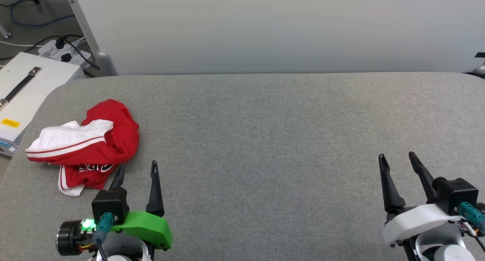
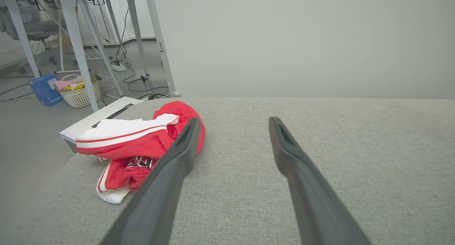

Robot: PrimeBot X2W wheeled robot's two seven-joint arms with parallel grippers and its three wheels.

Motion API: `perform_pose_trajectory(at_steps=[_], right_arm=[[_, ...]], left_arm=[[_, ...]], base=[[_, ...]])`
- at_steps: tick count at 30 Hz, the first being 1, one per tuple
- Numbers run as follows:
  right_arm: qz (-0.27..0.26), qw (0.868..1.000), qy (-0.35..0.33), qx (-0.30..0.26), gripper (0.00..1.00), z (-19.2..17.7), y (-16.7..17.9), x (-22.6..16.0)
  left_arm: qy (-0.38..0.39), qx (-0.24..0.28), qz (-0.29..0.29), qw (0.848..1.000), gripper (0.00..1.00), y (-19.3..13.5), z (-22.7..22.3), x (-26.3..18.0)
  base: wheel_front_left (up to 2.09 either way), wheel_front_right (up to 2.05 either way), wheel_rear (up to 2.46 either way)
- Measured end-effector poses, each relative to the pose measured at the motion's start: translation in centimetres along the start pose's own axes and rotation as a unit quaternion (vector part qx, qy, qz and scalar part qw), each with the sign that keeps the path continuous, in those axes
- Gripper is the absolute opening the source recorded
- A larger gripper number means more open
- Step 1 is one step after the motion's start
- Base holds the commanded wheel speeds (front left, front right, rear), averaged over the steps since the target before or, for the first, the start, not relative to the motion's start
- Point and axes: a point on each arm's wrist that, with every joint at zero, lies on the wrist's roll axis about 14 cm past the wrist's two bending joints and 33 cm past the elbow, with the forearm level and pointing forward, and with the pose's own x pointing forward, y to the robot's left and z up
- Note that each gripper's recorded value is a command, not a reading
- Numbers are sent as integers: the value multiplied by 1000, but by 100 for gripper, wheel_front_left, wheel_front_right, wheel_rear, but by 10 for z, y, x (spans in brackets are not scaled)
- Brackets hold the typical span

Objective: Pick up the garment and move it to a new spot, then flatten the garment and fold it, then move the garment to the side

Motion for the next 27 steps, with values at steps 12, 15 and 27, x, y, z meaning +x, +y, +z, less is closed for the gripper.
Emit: perform_pose_trajectory(at_steps=[12, 15, 27], right_arm=[[-4, 1000, -12, 18, 100, 3, -2, -1], [-6, 1000, -14, 22, 100, 2, -3, -2], [-7, 999, -18, 29, 100, 0, -3, -5]], left_arm=[[-9, -4, 3, 1000, 100, 0, 1, 0], [-9, -7, 3, 1000, 100, 0, 0, -1], [-14, -17, 3, 1000, 100, -1, 0, -1]], base=[[0, 0, 0], [0, 0, 0], [0, 0, 0]])
